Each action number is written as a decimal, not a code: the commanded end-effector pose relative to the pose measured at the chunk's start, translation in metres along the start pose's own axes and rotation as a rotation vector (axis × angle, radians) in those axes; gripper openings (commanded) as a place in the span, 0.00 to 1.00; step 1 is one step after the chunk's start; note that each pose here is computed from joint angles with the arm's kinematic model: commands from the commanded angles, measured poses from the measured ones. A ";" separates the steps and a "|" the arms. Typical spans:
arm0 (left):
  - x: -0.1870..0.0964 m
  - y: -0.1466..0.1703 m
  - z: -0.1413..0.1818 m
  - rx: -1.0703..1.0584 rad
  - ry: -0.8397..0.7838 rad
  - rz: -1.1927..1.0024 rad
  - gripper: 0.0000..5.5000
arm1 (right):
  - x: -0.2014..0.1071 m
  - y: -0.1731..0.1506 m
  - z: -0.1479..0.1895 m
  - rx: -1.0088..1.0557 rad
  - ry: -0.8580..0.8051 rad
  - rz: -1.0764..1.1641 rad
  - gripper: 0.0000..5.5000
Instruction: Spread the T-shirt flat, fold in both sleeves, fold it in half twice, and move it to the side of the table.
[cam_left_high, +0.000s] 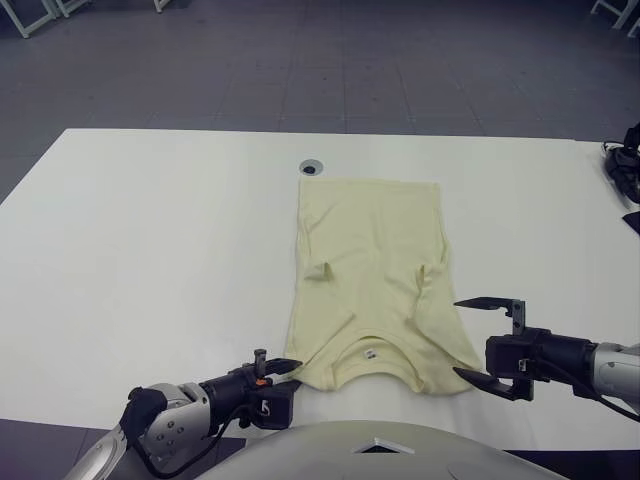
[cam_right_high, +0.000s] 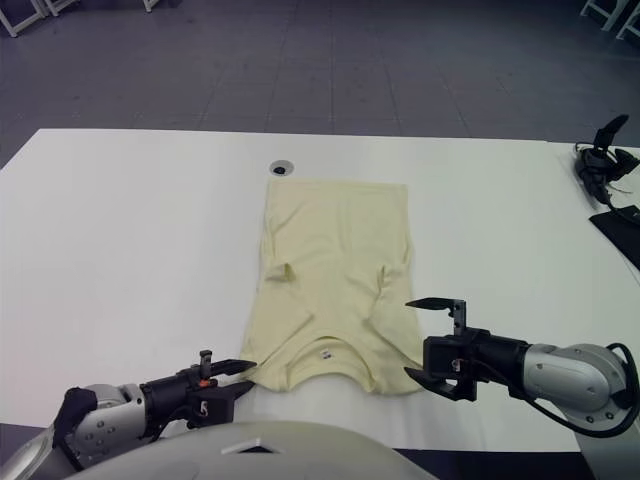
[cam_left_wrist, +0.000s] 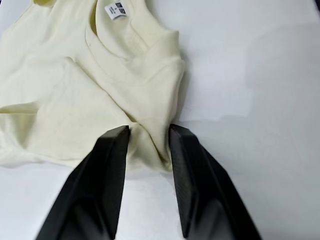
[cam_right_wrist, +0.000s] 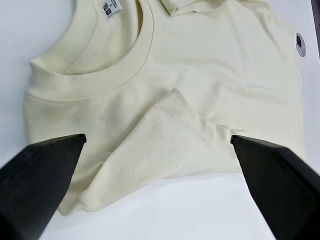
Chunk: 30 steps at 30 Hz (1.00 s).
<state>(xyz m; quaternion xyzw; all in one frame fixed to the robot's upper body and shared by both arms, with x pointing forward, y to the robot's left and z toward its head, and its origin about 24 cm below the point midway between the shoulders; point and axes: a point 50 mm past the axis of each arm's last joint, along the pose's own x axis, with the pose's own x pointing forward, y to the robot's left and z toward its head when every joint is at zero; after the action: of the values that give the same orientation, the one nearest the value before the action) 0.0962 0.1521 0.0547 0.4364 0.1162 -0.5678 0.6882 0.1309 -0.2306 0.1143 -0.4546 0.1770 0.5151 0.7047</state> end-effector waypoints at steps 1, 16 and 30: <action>0.001 -0.012 -0.024 -0.078 0.163 -0.069 0.11 | -0.001 -0.002 0.003 -0.009 -0.004 -0.004 0.98; 0.002 -0.014 -0.011 -0.090 0.088 -0.105 0.00 | -0.010 0.003 0.003 0.009 0.006 0.132 0.98; -0.001 -0.008 -0.009 -0.092 0.079 -0.098 0.00 | 0.009 0.004 -0.033 -0.019 0.164 0.308 0.73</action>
<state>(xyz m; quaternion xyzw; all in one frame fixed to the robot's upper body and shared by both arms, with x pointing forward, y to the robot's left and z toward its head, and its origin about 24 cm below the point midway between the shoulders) 0.0985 0.1527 0.0562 0.4216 0.1456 -0.5627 0.6960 0.1349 -0.2507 0.0924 -0.4639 0.2901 0.5796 0.6039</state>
